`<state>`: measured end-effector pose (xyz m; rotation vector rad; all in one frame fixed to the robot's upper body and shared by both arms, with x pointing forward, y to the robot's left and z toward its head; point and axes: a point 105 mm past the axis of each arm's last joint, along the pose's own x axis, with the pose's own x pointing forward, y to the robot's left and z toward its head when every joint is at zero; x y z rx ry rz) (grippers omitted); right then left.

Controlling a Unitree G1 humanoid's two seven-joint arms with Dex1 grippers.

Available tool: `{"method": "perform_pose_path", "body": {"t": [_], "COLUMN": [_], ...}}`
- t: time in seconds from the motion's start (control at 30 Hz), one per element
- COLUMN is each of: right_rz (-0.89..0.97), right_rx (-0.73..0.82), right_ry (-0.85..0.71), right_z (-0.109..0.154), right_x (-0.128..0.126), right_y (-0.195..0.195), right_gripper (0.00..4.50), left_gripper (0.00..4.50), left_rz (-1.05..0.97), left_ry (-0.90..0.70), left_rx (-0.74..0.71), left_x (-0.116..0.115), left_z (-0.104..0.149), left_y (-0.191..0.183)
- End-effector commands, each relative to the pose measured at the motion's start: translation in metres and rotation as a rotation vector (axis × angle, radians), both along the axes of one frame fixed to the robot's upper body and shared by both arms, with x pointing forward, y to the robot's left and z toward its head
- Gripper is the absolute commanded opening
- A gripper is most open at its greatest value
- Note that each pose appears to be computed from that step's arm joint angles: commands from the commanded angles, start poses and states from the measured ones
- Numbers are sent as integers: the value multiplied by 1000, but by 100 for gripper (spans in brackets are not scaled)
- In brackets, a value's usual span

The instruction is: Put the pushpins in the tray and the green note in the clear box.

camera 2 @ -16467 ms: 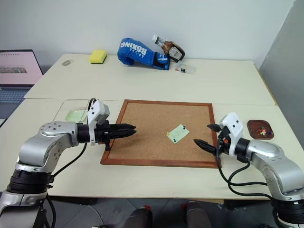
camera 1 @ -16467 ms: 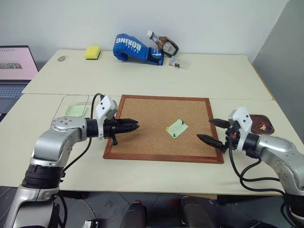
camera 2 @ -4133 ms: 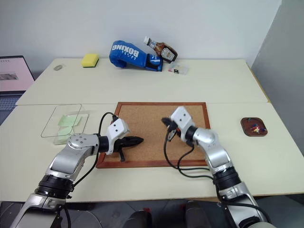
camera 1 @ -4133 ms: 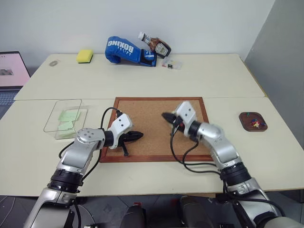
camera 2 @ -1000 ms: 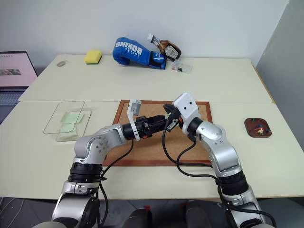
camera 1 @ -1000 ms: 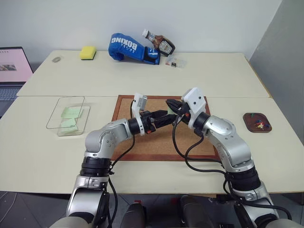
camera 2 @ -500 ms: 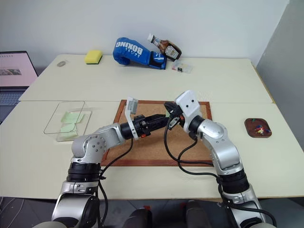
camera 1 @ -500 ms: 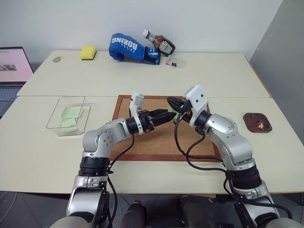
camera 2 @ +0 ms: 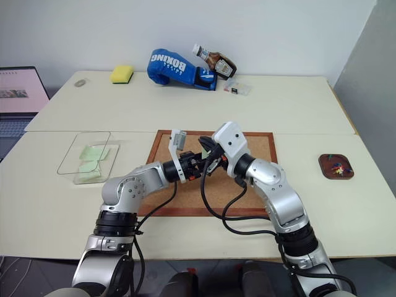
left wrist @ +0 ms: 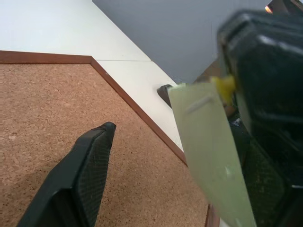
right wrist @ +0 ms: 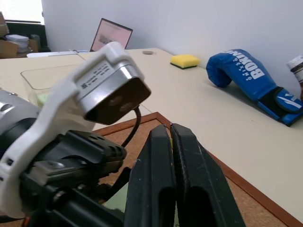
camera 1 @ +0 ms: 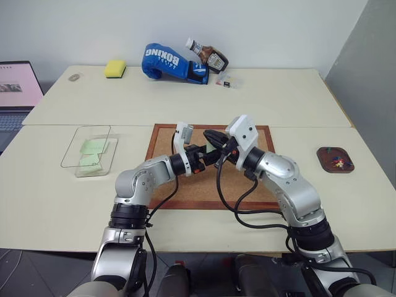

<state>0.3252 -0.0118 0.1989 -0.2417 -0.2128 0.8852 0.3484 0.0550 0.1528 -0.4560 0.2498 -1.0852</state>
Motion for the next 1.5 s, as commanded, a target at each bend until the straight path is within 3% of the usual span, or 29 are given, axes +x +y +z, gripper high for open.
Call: {"method": "perform_pose_path", "body": {"t": [0.03, 0.5, 1.23, 1.5], "right_rz": [9, -80, -266, -687], "right_rx": [24, 20, 70, -39], "right_ry": [-66, -92, -114, -85], "right_z": [15, 17, 27, 1], "right_x": [-6, 4, 8, 14], "right_y": [0, -20, -62, -162], "right_gripper": [0, 0, 0, 0], "left_gripper": [278, 3, 3, 3], "left_rz": [-7, 50, 75, -125], "left_ry": [-66, -23, 58, -153], "left_rx": [-31, -42, -50, 146], "left_x": [1, 8, 15, -14], "left_z": [19, 14, 8, 12], "left_y": [-2, 1, 0, -27]}}
